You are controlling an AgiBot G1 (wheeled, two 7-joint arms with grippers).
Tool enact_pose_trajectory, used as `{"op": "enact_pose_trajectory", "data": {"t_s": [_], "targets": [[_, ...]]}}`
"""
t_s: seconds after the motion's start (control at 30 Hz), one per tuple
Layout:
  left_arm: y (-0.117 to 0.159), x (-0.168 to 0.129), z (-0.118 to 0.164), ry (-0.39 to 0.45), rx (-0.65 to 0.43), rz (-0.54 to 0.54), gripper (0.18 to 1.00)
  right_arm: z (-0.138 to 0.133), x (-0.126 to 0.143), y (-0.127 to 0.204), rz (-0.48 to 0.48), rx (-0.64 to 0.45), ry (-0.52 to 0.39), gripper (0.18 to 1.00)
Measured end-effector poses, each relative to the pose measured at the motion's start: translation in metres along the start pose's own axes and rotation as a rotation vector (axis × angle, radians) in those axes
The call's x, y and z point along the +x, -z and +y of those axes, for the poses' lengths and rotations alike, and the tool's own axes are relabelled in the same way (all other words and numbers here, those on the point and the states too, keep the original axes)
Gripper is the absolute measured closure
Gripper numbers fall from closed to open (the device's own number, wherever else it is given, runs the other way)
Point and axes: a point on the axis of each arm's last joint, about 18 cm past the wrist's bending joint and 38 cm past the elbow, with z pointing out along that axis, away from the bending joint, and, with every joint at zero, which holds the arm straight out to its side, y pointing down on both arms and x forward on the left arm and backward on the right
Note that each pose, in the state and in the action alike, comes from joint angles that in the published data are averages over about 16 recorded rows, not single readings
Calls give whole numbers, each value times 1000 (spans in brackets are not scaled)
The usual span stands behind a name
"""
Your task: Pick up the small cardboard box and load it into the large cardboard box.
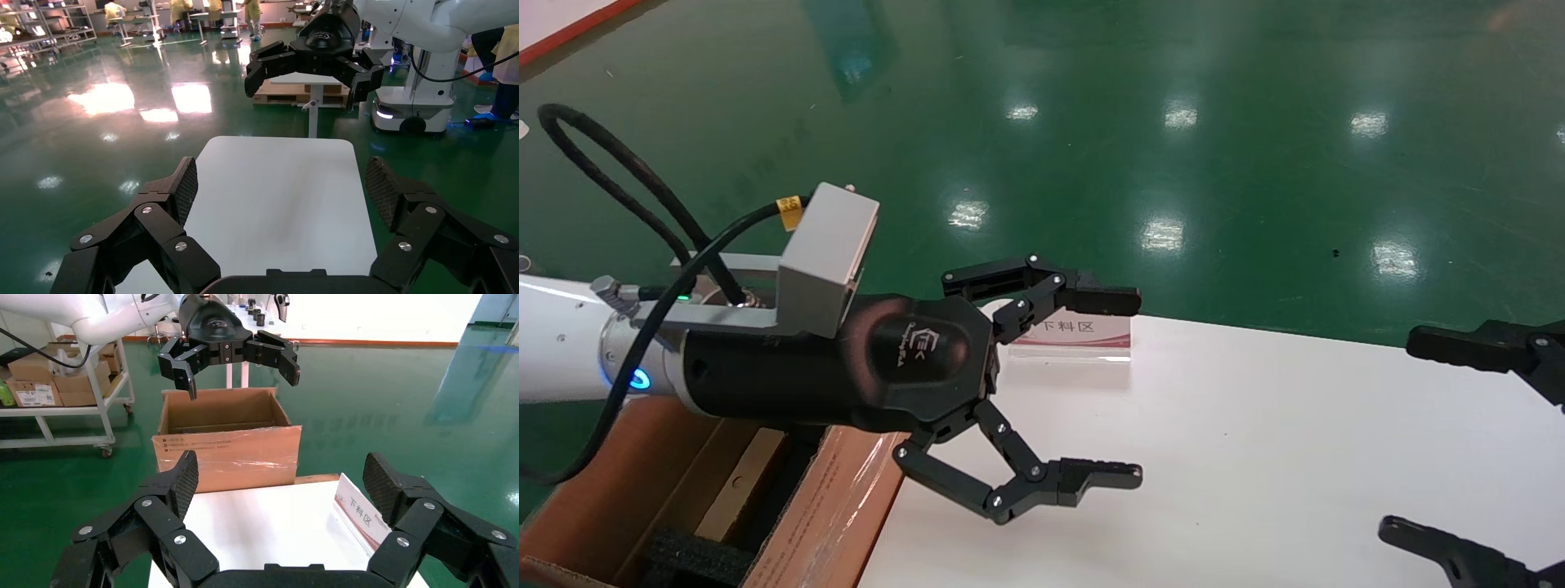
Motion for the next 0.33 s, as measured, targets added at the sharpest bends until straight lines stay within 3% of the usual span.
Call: {"op": "enact_pose_trajectory", "data": {"t_s": [0.33], "targets": [[0, 0, 0, 0, 0, 0, 184, 0, 0, 0, 0, 0, 0, 178]]}}
